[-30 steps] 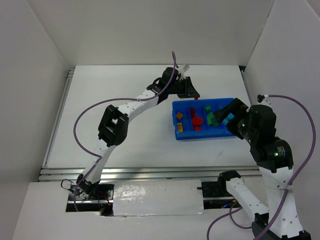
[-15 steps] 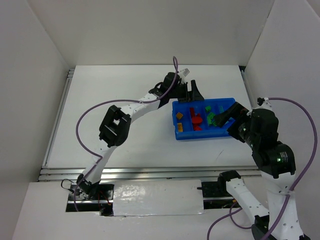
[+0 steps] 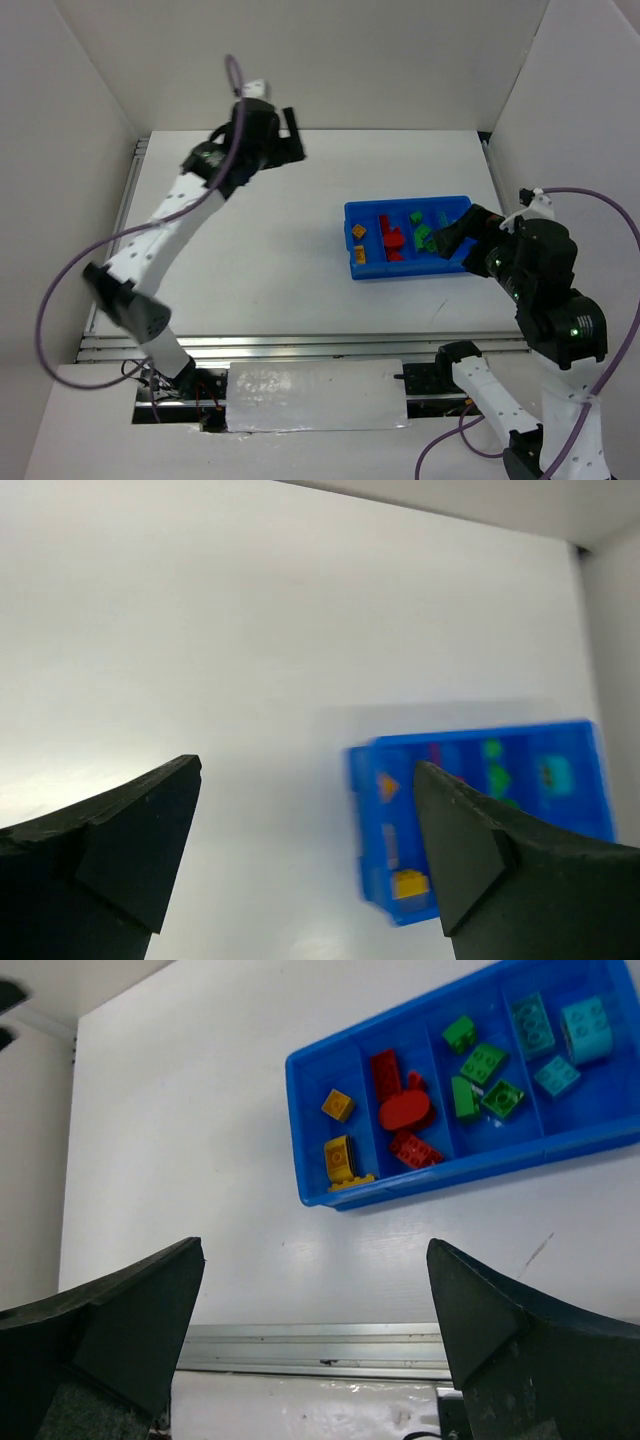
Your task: Sort the legos into containers by color
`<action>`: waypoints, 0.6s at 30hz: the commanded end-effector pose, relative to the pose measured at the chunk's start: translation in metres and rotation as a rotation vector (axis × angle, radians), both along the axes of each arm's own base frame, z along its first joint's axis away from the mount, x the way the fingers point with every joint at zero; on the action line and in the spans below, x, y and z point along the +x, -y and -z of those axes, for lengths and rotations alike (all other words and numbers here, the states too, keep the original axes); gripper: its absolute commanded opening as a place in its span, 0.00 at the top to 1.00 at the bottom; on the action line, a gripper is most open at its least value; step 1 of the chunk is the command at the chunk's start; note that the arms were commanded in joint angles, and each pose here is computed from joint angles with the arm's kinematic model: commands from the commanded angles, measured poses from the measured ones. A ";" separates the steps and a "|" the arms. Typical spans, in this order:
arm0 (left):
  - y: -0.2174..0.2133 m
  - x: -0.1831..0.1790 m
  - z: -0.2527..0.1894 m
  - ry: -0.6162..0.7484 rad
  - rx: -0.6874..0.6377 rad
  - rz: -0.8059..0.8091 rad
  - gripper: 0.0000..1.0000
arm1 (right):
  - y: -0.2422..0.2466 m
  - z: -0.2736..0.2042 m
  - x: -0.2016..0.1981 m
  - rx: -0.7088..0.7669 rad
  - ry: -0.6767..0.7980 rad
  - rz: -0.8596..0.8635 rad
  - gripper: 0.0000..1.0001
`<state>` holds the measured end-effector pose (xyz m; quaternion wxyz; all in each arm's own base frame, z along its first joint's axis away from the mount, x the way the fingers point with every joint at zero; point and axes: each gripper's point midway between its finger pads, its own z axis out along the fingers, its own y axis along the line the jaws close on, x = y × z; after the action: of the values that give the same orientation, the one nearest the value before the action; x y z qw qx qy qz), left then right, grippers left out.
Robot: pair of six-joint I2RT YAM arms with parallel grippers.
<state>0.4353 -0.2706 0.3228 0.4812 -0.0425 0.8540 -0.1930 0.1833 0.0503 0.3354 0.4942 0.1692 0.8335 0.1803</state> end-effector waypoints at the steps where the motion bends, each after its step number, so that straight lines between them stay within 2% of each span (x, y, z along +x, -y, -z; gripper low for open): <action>1: -0.143 -0.061 0.009 -0.106 0.273 -0.352 0.01 | 0.010 -0.030 -0.013 -0.087 0.100 -0.023 0.00; 2: -0.167 -0.076 0.006 -0.111 0.292 -0.414 0.00 | 0.011 -0.040 -0.020 -0.099 0.111 -0.026 0.00; 3: -0.198 -0.105 -0.009 -0.105 0.284 -0.468 0.00 | 0.017 -0.044 -0.022 -0.117 0.117 -0.004 0.00; 4: -0.214 -0.120 0.002 -0.129 0.315 -0.495 0.01 | 0.021 -0.054 -0.028 -0.133 0.138 0.003 0.00; 5: -0.236 -0.144 -0.016 -0.072 0.303 -0.546 0.01 | 0.023 -0.054 -0.036 -0.144 0.139 -0.003 0.00; 6: -0.248 -0.159 -0.007 -0.087 0.342 -0.559 0.01 | 0.026 -0.058 -0.040 -0.165 0.155 -0.002 0.00; 8: -0.274 -0.188 -0.021 -0.030 0.345 -0.627 0.00 | 0.030 -0.059 -0.053 -0.174 0.181 -0.007 0.00; 12: -0.298 -0.232 -0.025 -0.017 0.355 -0.647 0.00 | 0.033 -0.053 -0.078 -0.178 0.188 -0.027 0.00; 18: -0.322 -0.289 -0.021 0.048 0.233 -0.684 0.00 | 0.042 -0.065 -0.117 -0.144 0.252 -0.011 0.00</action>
<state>0.1676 0.0381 0.3517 0.5418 -0.2479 0.8001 0.0700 0.0877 0.0160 0.4013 0.6026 0.1045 0.7770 0.1493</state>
